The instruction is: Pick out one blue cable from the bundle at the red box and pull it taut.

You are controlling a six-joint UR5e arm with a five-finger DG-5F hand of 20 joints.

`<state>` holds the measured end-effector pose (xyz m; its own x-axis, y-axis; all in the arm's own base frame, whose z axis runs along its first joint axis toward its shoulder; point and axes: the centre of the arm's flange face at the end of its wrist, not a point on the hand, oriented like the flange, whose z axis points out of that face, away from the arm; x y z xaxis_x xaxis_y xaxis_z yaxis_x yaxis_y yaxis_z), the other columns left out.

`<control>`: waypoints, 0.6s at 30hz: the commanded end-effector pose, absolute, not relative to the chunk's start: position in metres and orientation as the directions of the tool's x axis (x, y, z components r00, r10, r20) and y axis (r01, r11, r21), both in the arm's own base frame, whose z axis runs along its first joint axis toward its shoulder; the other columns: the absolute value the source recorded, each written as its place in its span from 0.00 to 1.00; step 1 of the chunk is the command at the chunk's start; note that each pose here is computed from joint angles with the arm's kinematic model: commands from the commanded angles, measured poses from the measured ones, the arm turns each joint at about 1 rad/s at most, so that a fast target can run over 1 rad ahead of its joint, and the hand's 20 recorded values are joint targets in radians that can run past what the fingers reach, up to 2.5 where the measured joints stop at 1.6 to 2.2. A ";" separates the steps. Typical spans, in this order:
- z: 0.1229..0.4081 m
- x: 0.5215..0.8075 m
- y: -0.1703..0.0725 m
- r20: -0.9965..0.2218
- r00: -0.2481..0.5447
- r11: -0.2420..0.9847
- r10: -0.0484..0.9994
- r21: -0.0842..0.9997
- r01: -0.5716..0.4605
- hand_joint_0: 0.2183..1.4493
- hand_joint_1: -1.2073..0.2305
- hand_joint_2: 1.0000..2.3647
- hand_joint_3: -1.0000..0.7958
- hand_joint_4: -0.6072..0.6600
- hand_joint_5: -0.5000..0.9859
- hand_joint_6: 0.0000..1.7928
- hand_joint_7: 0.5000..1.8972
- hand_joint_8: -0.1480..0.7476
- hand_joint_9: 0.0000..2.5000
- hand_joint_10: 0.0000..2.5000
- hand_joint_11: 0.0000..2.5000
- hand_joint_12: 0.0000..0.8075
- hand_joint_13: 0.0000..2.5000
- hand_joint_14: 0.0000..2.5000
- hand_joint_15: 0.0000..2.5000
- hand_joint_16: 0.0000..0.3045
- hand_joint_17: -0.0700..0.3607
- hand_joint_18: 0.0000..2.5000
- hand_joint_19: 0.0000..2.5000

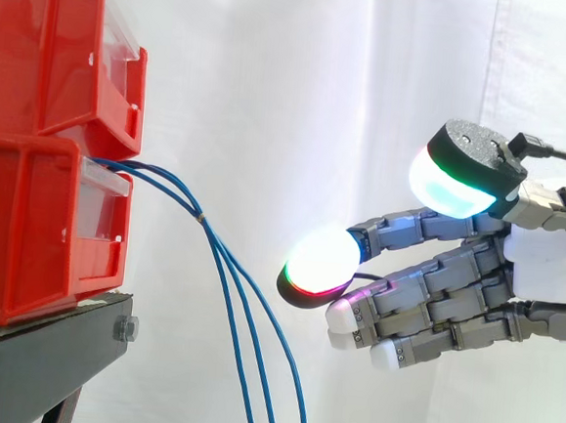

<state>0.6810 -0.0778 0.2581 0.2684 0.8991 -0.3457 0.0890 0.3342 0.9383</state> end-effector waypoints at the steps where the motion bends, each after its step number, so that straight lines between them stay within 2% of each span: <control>1: 0.256 0.681 -0.077 -0.348 0.267 0.335 0.899 0.937 0.095 0.21 0.37 0.00 0.28 0.61 0.20 0.28 0.11 0.45 0.23 0.00 0.06 0.37 0.15 0.00 0.05 0.16 0.42 0.12 0.14; 6: 0.251 0.683 -0.075 -0.361 0.258 0.347 0.896 0.933 0.098 0.21 0.37 0.00 0.28 0.61 0.20 0.28 0.11 0.45 0.24 0.00 0.07 0.37 0.15 0.00 0.05 0.16 0.42 0.12 0.14; 10: 0.218 0.688 -0.076 -0.343 0.248 0.323 0.906 0.939 0.121 0.21 0.38 0.00 0.28 0.62 0.20 0.28 0.11 0.45 0.24 0.00 0.07 0.37 0.16 0.00 0.05 0.16 0.42 0.12 0.15; 13: 0.222 0.696 -0.072 -0.306 0.258 0.297 0.917 0.952 0.074 0.21 0.38 0.00 0.28 0.62 0.20 0.28 0.12 0.46 0.24 0.00 0.08 0.38 0.16 0.00 0.05 0.16 0.42 0.13 0.15; 18: 0.227 0.699 -0.077 -0.303 0.255 0.295 0.918 0.953 0.068 0.21 0.38 0.00 0.28 0.63 0.21 0.28 0.13 0.47 0.25 0.00 0.09 0.38 0.17 0.00 0.06 0.16 0.42 0.14 0.16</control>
<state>0.6961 -0.0738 0.2240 0.2551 0.9170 -0.3068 0.0765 0.2971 0.9518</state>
